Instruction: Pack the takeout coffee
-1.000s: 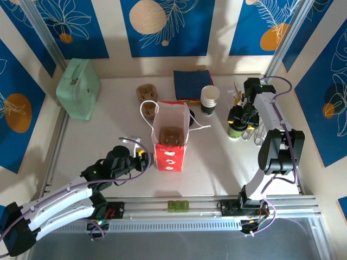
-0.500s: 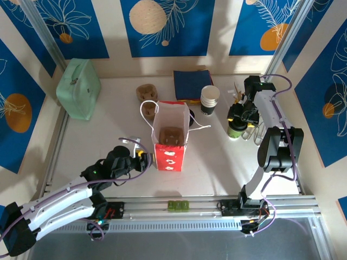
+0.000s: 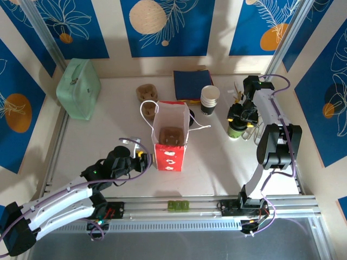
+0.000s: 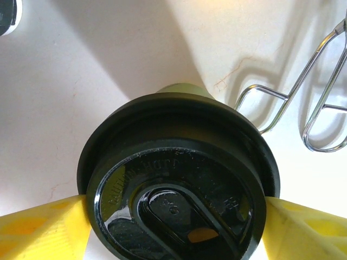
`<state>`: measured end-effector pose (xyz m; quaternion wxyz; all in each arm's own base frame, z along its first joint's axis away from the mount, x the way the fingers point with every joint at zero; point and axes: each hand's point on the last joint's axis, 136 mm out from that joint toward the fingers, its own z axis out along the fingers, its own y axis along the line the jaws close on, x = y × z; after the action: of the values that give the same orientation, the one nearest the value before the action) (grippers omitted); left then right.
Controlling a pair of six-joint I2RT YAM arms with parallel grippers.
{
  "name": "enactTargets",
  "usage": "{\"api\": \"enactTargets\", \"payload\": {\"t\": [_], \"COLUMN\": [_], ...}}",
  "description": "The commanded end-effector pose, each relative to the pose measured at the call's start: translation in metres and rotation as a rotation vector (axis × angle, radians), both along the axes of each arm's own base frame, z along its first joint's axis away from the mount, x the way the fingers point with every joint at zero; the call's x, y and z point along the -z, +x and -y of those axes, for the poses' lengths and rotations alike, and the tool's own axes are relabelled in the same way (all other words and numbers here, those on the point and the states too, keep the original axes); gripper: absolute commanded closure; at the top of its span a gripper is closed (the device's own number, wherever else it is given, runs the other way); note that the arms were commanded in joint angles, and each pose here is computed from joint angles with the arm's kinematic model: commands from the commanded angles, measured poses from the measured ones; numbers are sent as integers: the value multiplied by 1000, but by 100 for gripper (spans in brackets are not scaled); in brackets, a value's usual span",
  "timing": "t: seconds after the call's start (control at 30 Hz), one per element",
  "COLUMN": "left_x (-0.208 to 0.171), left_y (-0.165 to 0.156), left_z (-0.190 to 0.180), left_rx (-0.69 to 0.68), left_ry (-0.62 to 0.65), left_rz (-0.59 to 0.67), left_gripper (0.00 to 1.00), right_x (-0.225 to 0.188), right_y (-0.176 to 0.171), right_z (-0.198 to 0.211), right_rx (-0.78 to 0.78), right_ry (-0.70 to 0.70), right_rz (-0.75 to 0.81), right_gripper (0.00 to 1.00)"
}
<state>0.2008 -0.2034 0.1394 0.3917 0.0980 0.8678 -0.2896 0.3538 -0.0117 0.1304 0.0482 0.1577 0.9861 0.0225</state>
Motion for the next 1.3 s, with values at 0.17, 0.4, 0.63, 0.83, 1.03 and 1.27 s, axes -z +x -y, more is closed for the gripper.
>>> {"api": "enactTargets", "payload": {"t": [0.17, 0.4, 0.63, 0.83, 1.03, 1.27], "left_x": [0, 0, 1, 5, 6, 5], "left_y": [2, 2, 3, 2, 2, 2], "left_z": [2, 1, 2, 0, -1, -1], "left_rx": [0, -2, -1, -5, -8, -8], "left_ry": [11, 12, 20, 29, 31, 27], "left_rz": [6, 8, 6, -2, -6, -4], "left_gripper": [41, 41, 41, 41, 41, 41], "right_x": [-4, 3, 16, 30, 32, 19], "right_y": [1, -5, -9, -13, -12, -11], "right_z": [0, -3, -3, -2, -9, -13], "right_rx": [-6, -3, -1, -2, -13, -23], "right_ry": [4, 20, 26, 12, 25, 23], "right_rz": [-20, -52, -112, -172, -166, -140], "right_gripper": [20, 21, 23, 23, 24, 32]}}
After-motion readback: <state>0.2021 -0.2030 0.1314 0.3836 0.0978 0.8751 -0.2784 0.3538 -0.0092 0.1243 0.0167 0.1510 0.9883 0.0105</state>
